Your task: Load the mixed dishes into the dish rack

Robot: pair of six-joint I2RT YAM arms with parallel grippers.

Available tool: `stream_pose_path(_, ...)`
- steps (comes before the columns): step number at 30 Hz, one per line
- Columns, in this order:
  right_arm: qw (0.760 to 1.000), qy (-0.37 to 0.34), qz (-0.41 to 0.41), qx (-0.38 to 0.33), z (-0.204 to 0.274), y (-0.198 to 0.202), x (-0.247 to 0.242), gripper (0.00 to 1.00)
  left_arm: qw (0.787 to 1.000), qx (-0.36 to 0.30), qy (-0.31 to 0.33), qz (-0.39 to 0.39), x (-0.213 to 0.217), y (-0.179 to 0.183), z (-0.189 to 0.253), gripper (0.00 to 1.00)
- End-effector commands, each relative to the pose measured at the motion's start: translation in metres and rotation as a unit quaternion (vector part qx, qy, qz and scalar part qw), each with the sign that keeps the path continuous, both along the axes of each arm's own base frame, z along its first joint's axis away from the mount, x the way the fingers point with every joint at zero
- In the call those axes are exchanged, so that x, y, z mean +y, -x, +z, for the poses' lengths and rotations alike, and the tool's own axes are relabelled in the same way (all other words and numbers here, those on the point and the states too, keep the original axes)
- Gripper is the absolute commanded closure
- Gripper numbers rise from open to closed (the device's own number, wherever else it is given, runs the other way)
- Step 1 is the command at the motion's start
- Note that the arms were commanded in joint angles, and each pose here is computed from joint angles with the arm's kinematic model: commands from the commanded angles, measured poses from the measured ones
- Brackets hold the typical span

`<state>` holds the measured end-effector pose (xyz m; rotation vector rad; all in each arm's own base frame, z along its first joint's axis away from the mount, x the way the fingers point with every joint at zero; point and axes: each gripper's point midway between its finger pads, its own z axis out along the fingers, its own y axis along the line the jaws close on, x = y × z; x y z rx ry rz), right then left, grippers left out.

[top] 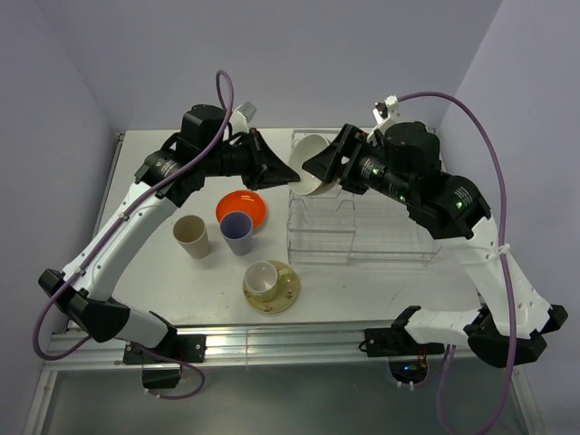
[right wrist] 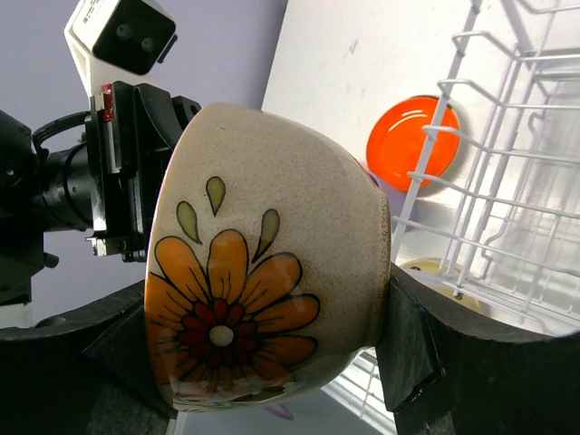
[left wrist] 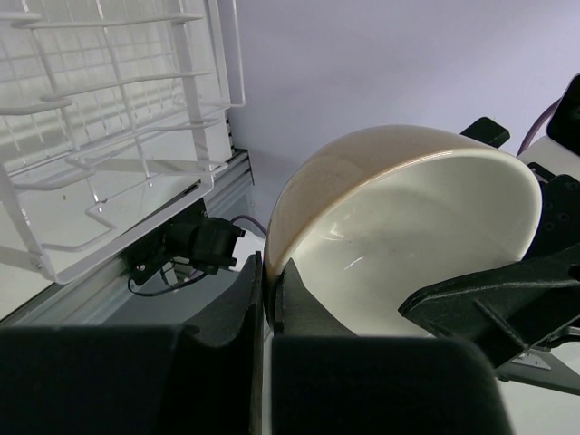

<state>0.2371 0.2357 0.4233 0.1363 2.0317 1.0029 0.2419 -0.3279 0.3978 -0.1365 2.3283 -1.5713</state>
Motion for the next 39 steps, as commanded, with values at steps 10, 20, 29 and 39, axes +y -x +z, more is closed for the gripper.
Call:
stream_pose_path(10,0.997,-0.038,0.002,-0.062,0.037,0.019,-0.014,1.00,0.994,-0.044,0.076,-0.063,-0.037,0.007,0.046,0.83)
stream_pose_path(20,0.997,-0.036,-0.009,-0.063,0.036,0.022,-0.026,1.00,0.993,-0.044,0.089,-0.069,-0.045,0.006,0.047,0.46)
stream_pose_path(29,0.998,-0.024,-0.036,-0.054,0.030,0.018,-0.041,1.00,0.993,-0.045,0.089,-0.070,-0.041,0.010,0.046,0.41)
stream_pose_path(39,0.997,-0.014,-0.057,-0.047,0.021,0.012,-0.055,1.00,0.994,-0.048,0.080,-0.063,-0.034,0.010,0.043,0.27)
